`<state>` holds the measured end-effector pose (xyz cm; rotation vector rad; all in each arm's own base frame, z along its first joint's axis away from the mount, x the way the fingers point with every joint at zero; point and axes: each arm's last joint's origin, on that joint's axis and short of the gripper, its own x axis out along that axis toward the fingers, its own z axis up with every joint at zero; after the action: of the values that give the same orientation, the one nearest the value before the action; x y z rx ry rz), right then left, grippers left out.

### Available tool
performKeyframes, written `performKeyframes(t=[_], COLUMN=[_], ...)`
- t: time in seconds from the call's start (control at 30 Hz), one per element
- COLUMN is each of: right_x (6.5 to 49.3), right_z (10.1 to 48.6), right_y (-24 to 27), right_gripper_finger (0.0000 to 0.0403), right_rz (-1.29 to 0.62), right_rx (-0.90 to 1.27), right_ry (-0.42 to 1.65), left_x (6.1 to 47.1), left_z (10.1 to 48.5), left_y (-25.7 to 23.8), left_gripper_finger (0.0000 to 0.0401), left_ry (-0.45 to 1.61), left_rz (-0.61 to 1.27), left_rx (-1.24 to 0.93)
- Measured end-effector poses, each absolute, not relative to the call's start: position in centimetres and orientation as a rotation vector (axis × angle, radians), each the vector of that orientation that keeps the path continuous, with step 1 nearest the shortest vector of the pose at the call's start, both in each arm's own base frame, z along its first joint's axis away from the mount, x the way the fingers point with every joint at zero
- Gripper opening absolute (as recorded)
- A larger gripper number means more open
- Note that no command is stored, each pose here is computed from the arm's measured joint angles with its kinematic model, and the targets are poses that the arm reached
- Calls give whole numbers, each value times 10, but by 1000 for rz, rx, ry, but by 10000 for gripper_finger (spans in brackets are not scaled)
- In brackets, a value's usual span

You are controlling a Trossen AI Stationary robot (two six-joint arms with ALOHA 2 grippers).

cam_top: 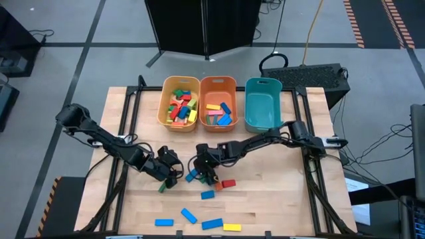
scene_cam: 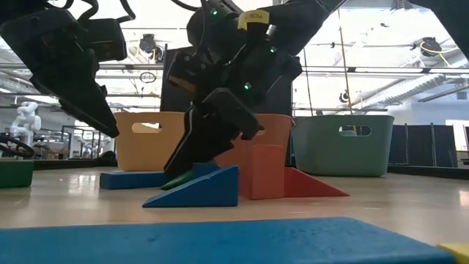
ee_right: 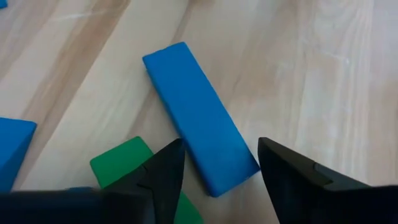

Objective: Sort blocks by size
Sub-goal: Put the blue rectangle block into the orange bin

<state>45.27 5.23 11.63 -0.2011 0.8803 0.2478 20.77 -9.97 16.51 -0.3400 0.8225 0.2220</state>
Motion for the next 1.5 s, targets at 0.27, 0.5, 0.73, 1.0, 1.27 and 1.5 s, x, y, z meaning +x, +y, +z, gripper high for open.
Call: performKeyframes(t=[0.27,0.5,0.73,1.0,1.27,1.5], right_x=[449,448,448,449,449,441], right_z=[113,112,111,112,121,129], right_y=[53,52,45,46,55,71], right_gripper_finger=[212,190,142,119,124,122], right_rz=[314,319,290,264,244,164], right_rx=[-174,-166,-140,-96,-58,-104], right_ry=[918,936,941,932,909,946], left_x=[208,209,209,209,202,195], left_z=[165,166,167,167,168,173], left_y=[-100,-100,-99,-99,-112,-124], left_gripper_finger=[224,224,224,224,224,224], left_ry=[820,799,780,783,711,593], left_rz=[222,229,250,234,263,309], left_rx=[-341,-342,-319,-282,-180,-98])
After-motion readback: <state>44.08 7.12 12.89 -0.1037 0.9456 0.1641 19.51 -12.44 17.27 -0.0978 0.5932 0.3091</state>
